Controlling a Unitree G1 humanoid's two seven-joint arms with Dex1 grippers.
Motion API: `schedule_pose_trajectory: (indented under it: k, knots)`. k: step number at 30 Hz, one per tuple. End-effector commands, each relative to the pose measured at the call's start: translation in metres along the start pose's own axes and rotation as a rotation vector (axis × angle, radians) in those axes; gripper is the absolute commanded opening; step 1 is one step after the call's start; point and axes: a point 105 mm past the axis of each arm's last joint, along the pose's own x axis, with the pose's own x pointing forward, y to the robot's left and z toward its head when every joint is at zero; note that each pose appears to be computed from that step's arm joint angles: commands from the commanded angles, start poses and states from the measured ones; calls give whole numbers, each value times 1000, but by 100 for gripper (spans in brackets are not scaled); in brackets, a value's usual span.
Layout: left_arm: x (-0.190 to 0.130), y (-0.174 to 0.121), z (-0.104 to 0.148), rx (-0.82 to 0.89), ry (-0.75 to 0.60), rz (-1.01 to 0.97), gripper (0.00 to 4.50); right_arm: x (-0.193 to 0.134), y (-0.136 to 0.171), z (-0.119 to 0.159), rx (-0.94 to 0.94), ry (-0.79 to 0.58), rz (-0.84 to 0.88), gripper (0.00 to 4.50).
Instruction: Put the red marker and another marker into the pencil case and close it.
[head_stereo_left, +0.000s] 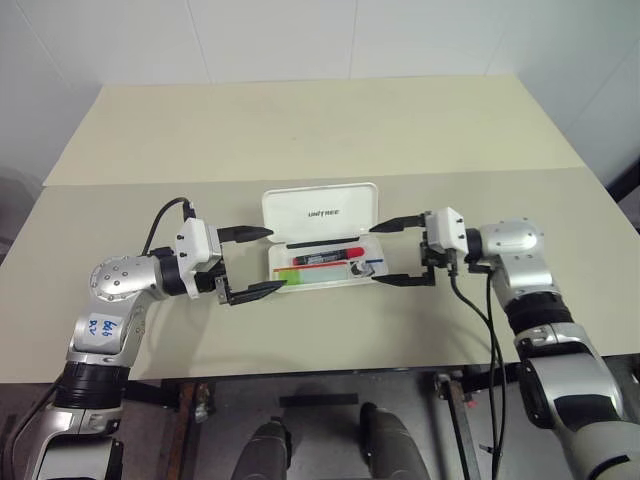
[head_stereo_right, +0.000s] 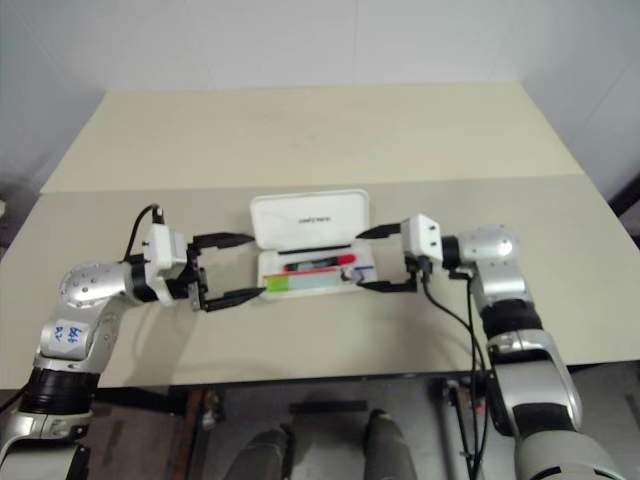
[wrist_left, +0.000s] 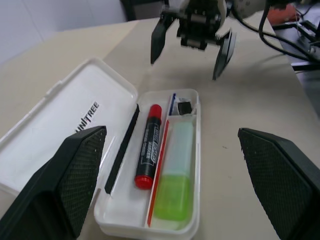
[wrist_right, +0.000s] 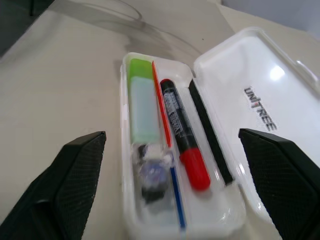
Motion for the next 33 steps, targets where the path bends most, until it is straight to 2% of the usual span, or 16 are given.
schedule_pose_trajectory:
  k: [1, 3, 7, 13, 15, 25, 33]
  knots:
    - [5, 3, 5, 35, -10, -4, 432, -16, -2, 16, -17, -20, -28, 449]
    - [12, 6, 1, 35, -2, 0, 394, -27, -1, 17, -14, 6, -55, 450]
    - [31, 13, -9, 32, 8, 18, 254, -45, -5, 21, -28, 48, -125, 450]
    - [53, 14, -17, 20, 7, -10, 46, -51, -3, 26, -39, 66, -160, 450]
    - [60, 12, -18, 21, 5, -27, 3, -51, -1, 27, -39, 68, -167, 450]
    - [102, 3, -23, -34, 19, -93, 3, -50, 8, 28, -20, 74, -219, 450]
    - [115, 1, -29, -50, 44, -125, 3, -56, 15, 30, -12, 87, -248, 450]
